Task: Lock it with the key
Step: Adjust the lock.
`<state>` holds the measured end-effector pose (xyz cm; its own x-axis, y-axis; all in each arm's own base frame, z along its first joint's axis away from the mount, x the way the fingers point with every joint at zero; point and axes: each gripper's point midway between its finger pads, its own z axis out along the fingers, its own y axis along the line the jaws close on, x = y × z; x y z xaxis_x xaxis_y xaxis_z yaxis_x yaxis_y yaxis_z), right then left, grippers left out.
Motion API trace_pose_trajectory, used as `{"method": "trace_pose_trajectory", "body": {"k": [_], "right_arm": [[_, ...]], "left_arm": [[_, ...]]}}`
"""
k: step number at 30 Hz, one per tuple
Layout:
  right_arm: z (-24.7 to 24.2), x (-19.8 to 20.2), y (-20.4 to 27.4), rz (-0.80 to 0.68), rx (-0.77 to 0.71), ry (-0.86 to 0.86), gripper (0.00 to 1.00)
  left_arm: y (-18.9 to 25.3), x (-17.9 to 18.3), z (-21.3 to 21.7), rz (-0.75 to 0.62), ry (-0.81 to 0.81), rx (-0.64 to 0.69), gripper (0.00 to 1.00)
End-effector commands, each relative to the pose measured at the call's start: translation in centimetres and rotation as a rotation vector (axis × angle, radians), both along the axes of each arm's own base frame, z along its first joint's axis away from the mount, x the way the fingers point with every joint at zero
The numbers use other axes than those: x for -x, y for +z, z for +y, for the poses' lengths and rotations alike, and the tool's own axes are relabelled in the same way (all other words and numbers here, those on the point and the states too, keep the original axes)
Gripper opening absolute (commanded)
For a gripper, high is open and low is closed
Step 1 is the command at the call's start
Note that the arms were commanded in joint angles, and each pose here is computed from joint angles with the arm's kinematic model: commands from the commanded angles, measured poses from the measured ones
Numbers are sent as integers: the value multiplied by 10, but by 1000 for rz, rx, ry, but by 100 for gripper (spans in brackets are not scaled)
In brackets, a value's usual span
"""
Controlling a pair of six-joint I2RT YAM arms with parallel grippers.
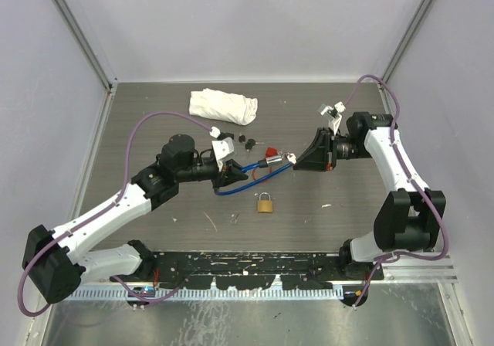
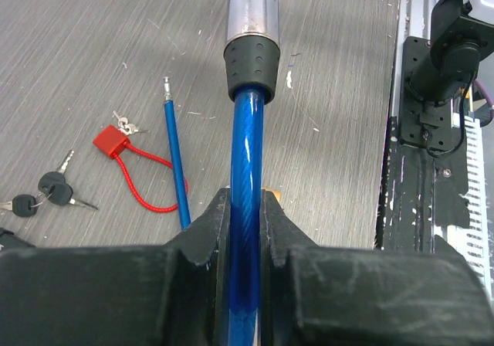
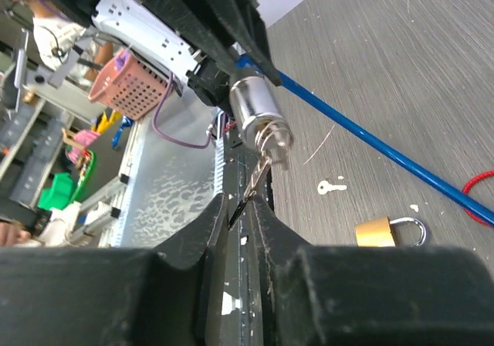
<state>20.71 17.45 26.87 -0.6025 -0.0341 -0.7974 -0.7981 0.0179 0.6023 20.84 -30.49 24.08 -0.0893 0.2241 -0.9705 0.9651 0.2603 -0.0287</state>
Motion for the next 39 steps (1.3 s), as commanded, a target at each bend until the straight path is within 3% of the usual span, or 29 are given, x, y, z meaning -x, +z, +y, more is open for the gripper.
{"method": "trace_pose_trajectory", "body": {"k": [1, 6, 16, 22, 27, 29, 33, 39], "right_arm": [[-3, -10, 29, 67, -88, -36, 23], [-14, -21, 29, 82, -90, -84, 16], [-36, -44, 11, -1, -44, -163, 28], [-46, -40, 20, -370, 181, -150, 46], [-63, -70, 36, -646, 375, -392, 76], [-62, -72, 47, -728, 355, -486, 89], [-34, -54, 48, -636, 217, -402, 89], [-19, -80, 36, -521, 118, -530, 86]], "left_arm": [[28, -8, -2, -73, 8, 38, 0], [31, -5, -1, -78, -2, 40, 0], [39, 5, -1, -59, -45, 32, 0], [35, 5, 3, 30, -13, -24, 0], [40, -1, 2, 153, 60, -33, 0], [44, -6, 1, 190, 101, -20, 0], [58, -15, 0, 215, 170, 21, 0], [76, -18, -7, 208, 161, 72, 0]]}}
